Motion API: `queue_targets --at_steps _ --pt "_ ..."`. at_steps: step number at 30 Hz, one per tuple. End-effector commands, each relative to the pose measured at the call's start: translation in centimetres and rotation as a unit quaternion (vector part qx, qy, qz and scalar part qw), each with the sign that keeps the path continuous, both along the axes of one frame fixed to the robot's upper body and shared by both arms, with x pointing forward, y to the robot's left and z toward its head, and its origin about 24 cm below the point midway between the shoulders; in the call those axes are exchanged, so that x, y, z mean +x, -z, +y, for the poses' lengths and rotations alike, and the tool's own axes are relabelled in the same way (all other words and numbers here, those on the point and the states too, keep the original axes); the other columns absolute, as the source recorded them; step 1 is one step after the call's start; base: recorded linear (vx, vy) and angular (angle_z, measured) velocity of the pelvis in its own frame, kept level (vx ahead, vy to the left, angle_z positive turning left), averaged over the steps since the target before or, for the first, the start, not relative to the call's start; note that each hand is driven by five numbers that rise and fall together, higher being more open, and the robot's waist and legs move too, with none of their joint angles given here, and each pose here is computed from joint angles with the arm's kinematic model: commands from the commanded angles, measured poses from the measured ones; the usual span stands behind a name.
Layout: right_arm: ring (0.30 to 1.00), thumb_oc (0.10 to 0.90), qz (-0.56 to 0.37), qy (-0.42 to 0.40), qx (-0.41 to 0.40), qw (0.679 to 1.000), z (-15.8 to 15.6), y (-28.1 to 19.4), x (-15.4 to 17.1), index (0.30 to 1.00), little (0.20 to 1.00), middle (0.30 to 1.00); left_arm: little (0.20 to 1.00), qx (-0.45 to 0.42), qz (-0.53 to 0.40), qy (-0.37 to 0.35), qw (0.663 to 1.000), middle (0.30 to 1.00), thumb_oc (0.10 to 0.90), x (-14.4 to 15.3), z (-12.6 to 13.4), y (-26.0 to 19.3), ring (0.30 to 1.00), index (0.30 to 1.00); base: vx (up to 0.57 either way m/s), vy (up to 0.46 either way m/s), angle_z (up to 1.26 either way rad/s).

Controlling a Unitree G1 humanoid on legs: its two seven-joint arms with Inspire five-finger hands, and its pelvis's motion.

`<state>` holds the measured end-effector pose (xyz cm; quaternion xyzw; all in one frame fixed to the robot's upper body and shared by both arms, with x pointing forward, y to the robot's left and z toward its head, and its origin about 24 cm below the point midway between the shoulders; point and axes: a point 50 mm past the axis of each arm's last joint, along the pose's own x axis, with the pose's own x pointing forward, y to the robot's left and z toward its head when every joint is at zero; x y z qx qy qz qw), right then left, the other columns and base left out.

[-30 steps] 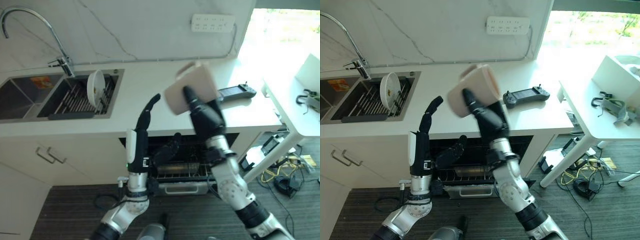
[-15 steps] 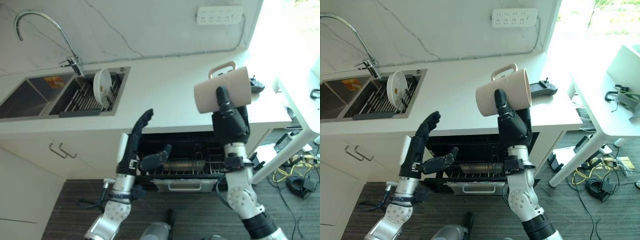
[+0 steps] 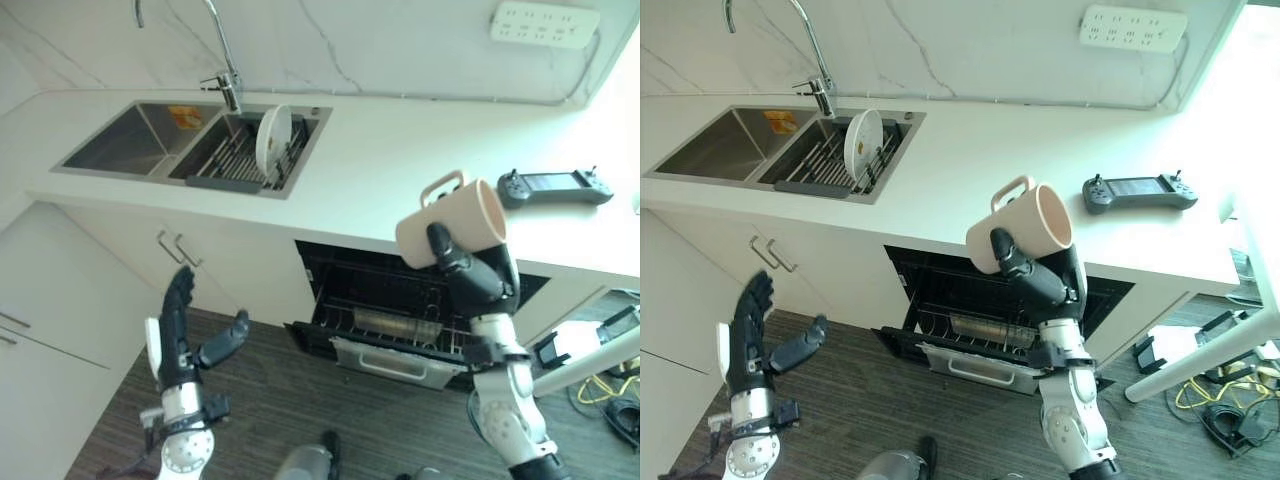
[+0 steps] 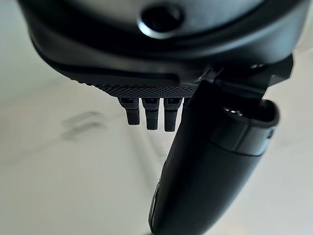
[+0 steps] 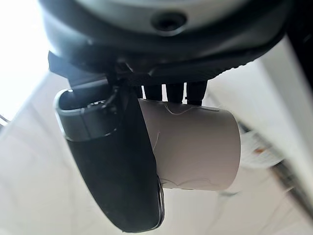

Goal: Place the dishes in the dishwasher.

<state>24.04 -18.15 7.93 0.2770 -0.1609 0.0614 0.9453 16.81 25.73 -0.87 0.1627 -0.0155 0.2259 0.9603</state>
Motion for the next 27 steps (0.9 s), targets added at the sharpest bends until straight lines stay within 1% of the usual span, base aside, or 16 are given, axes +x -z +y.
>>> queue_targets --at_steps 1,4,5,6,10,15,18,20,21,22,27 --pt "0.300 0.400 -0.140 0.009 -0.021 0.990 -0.7 -4.7 0.6 0.300 0.300 0.300 0.900 0.061 -0.162 0.104 0.979 0.900 0.800 2.0 -1.4 -6.2 0.900 0.900 0.07 0.057 -0.11" --pt "0.300 0.400 -0.124 0.025 -0.028 0.992 -1.8 -3.5 0.7 0.300 0.300 0.300 0.900 0.100 -0.160 0.170 0.967 0.900 0.800 2.1 -2.4 -6.4 0.900 0.900 0.14 0.046 -0.15" --pt "0.300 0.400 -0.120 0.028 -0.033 0.992 -2.3 -3.2 0.7 0.300 0.300 0.300 0.900 0.117 -0.164 0.203 0.958 0.900 0.800 2.4 -2.9 -6.8 0.900 0.900 0.18 0.046 -0.16" --pt "0.300 0.400 -0.119 0.030 -0.037 0.992 -2.4 -3.1 0.8 0.300 0.300 0.300 0.900 0.128 -0.165 0.219 0.953 0.900 0.800 2.6 -3.1 -7.0 0.900 0.900 0.10 0.047 -0.17" --pt "0.300 0.400 -0.114 0.038 -0.051 0.991 -3.3 -3.2 1.0 0.300 0.300 0.300 0.900 0.196 -0.191 0.308 0.911 0.900 0.800 3.8 -5.0 -8.6 0.900 0.900 0.06 0.043 -0.20" --pt "0.300 0.400 -0.090 0.046 -0.070 0.992 -4.2 -2.7 1.4 0.300 0.300 0.300 0.900 0.243 -0.241 0.332 0.879 0.900 0.800 5.1 -6.2 -10.6 0.900 0.900 0.01 0.055 -0.09" --pt "0.300 0.400 -0.076 0.040 -0.080 0.993 -4.5 -2.2 1.3 0.300 0.300 0.300 0.900 0.268 -0.241 0.354 0.863 0.900 0.800 5.5 -6.8 -11.1 0.900 0.900 -0.01 0.065 -0.14" --pt "0.300 0.400 -0.068 0.034 -0.084 0.994 -4.7 -1.9 1.2 0.300 0.300 0.300 0.900 0.285 -0.212 0.381 0.854 0.900 0.800 5.9 -7.0 -11.1 0.900 0.900 0.05 0.084 -0.11" --pt "0.300 0.400 -0.064 0.026 -0.095 0.993 -4.9 -1.8 1.2 0.300 0.300 0.300 0.900 0.304 -0.160 0.421 0.839 0.900 0.800 6.6 -7.5 -10.8 0.900 0.900 0.05 0.109 -0.09" --pt "0.300 0.400 -0.064 0.022 -0.101 0.993 -4.9 -1.9 1.3 0.300 0.300 0.300 0.900 0.311 -0.140 0.438 0.832 0.900 0.800 6.9 -7.7 -10.6 0.900 0.900 0.04 0.123 -0.09" --pt "0.300 0.400 -0.072 0.008 -0.138 0.988 -5.4 -3.0 1.7 0.300 0.300 0.300 0.900 0.323 -0.050 0.503 0.800 0.900 0.800 7.7 -8.2 -10.0 0.900 0.900 0.00 0.103 -0.16"
